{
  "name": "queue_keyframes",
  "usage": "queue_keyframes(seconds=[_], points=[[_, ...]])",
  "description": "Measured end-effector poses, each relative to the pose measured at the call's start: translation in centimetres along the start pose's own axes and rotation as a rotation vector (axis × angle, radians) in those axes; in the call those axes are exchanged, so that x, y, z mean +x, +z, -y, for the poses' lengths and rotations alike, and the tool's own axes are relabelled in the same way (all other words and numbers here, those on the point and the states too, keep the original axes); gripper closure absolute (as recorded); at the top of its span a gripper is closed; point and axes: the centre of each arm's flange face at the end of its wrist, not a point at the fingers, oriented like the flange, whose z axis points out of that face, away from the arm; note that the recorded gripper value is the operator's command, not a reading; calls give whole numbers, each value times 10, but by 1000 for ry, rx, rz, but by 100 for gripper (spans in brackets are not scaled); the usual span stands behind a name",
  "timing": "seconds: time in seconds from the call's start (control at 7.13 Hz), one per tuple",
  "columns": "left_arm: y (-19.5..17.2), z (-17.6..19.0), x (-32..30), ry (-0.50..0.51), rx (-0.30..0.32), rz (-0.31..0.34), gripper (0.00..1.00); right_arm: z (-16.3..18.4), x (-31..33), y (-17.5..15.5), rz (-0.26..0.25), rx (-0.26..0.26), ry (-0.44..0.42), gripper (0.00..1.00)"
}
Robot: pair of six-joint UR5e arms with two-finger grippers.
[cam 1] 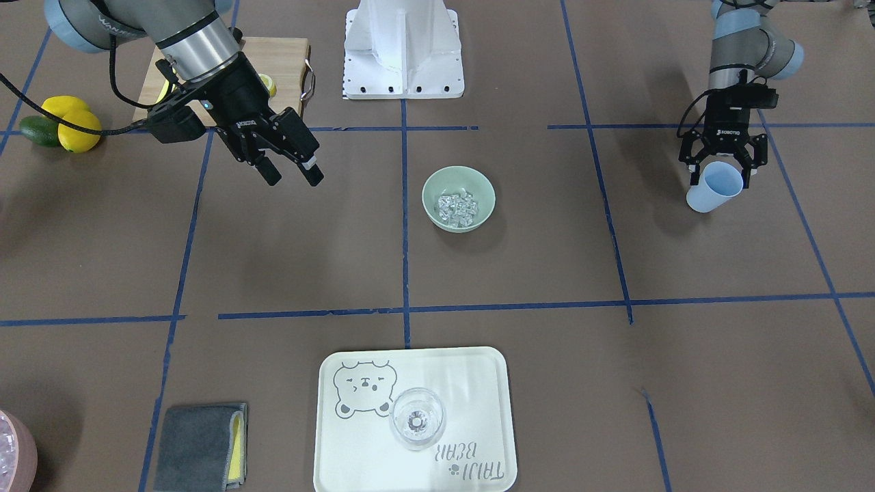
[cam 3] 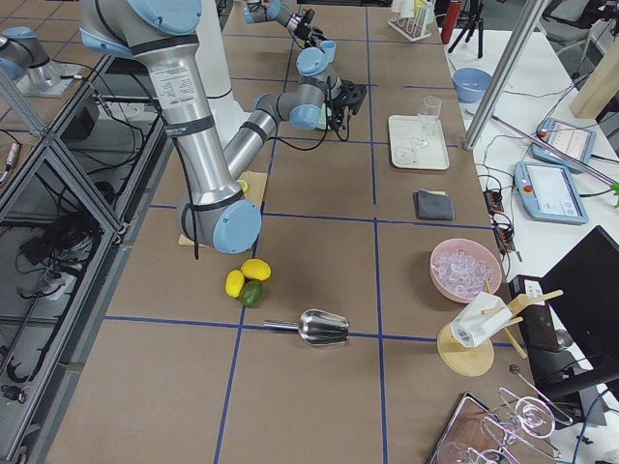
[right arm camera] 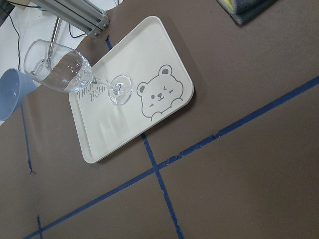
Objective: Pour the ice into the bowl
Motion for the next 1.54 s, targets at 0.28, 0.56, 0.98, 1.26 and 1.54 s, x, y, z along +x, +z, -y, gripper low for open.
queue_keyframes(seconds=[0.28,0.56,0.98,1.26,1.54], points=[[-26,4,-19,98,-126,-59,0,0,0,-1,2,1,0,0],[-49,8,-42,241,-247,-116,0,2,0,-1,1,2,0,0],[-49,44,-80,337,-304,-160,0,18,-1,-9,3,4,12,0],[-24,77,-84,354,-272,-188,0,24,-1,-11,-1,3,14,0],[5,125,-100,379,-272,-176,0,28,-1,-12,-2,8,14,0]])
